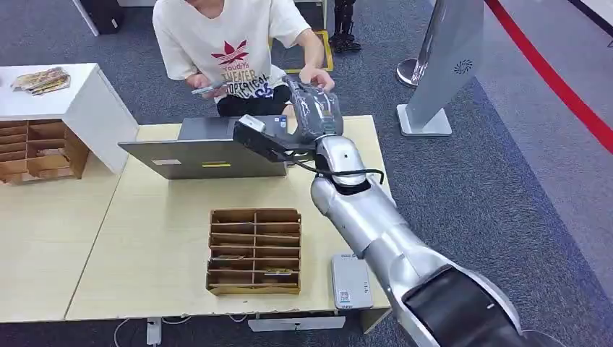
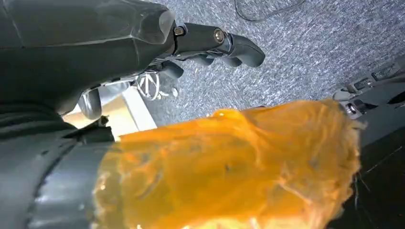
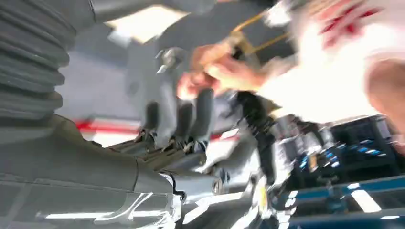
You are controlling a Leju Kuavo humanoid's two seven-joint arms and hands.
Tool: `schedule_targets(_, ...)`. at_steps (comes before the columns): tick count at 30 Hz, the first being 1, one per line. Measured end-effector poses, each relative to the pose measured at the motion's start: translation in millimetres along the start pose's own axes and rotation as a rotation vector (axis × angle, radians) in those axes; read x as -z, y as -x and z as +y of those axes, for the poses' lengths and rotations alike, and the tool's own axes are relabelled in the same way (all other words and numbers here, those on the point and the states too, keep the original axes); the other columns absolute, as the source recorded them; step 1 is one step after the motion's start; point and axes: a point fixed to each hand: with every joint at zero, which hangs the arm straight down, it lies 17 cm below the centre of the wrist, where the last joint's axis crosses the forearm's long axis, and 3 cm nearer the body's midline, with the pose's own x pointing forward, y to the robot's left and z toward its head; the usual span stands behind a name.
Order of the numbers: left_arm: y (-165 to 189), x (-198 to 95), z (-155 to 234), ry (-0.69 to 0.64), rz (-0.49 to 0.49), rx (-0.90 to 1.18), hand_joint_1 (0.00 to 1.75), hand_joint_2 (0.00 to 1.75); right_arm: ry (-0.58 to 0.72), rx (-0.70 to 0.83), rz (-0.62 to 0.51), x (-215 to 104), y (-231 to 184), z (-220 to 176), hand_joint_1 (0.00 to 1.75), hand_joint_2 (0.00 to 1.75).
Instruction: Pass the card to the sensor for recognition and then transmit it.
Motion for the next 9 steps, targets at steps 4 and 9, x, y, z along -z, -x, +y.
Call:
schedule_targets(4, 0, 0, 1, -0.005, 0.000, -0.032, 0.00, 0.00, -0.017, 0.385, -0.054, -16, -40, 7, 0.00, 0.00)
schedule_targets(9, 2, 1, -1, -0.007, -0.006, -0.074, 0.00, 0.00, -0.051, 0.799, -0.167, -52, -99, -1, 0.00, 0.00)
